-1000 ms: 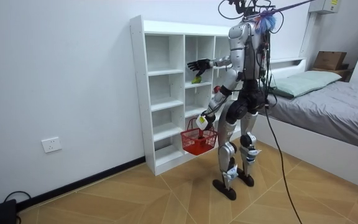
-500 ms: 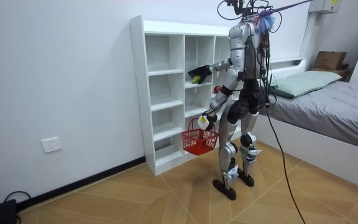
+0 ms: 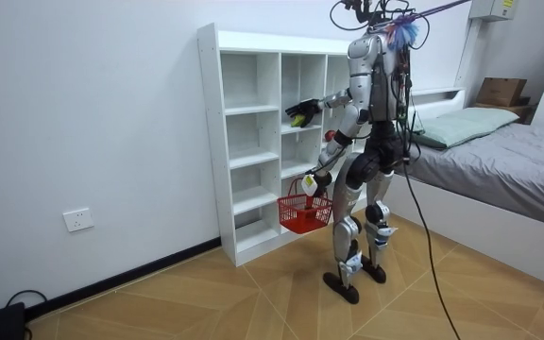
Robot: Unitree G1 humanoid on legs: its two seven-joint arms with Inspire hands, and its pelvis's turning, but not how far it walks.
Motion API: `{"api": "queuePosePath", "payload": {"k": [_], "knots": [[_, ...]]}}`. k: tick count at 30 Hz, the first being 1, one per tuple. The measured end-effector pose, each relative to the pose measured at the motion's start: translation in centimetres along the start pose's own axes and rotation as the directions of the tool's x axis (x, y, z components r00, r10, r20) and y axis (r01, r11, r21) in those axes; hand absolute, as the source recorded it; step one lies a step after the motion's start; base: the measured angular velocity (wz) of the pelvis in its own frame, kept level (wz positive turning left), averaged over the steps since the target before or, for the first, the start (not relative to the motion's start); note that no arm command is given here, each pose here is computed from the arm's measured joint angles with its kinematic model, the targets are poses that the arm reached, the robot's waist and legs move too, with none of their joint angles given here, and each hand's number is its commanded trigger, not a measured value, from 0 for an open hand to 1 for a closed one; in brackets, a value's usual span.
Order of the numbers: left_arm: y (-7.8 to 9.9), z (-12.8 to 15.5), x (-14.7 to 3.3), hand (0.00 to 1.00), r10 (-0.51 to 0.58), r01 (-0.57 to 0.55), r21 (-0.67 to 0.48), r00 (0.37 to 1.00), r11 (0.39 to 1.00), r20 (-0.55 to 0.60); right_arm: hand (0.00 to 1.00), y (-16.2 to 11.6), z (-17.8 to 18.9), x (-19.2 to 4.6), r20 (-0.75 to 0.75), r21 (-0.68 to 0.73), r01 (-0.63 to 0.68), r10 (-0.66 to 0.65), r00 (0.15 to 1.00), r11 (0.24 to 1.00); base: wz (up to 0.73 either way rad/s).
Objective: Collect fruits from the closet
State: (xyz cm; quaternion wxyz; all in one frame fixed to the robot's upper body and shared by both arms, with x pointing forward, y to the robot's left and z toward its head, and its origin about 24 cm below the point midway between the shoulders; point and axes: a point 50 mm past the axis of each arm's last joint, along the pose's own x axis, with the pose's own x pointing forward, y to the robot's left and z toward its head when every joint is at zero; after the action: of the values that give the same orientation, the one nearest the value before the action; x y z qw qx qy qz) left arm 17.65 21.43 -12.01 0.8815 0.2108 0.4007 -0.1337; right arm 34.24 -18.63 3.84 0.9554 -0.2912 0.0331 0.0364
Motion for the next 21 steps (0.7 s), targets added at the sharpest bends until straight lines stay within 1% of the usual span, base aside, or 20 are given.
{"api": "queuePosePath", "payload": {"k": [13,21], "knots": [[0.23,0.24,0.06,1.00,-0.004,0.004,0.004,1.000,1.000,0.006,0.00,-0.08,-0.20,0.02,0.003,-0.001,-0.010,0.010,1.000,1.000,0.00],[0.24,0.26,0.07,1.00,-0.004,0.004,0.005,1.000,1.000,0.005,0.00,0.24,-0.64,-0.07,-0.017,0.016,-0.088,0.089,0.996,0.996,0.00]]}}
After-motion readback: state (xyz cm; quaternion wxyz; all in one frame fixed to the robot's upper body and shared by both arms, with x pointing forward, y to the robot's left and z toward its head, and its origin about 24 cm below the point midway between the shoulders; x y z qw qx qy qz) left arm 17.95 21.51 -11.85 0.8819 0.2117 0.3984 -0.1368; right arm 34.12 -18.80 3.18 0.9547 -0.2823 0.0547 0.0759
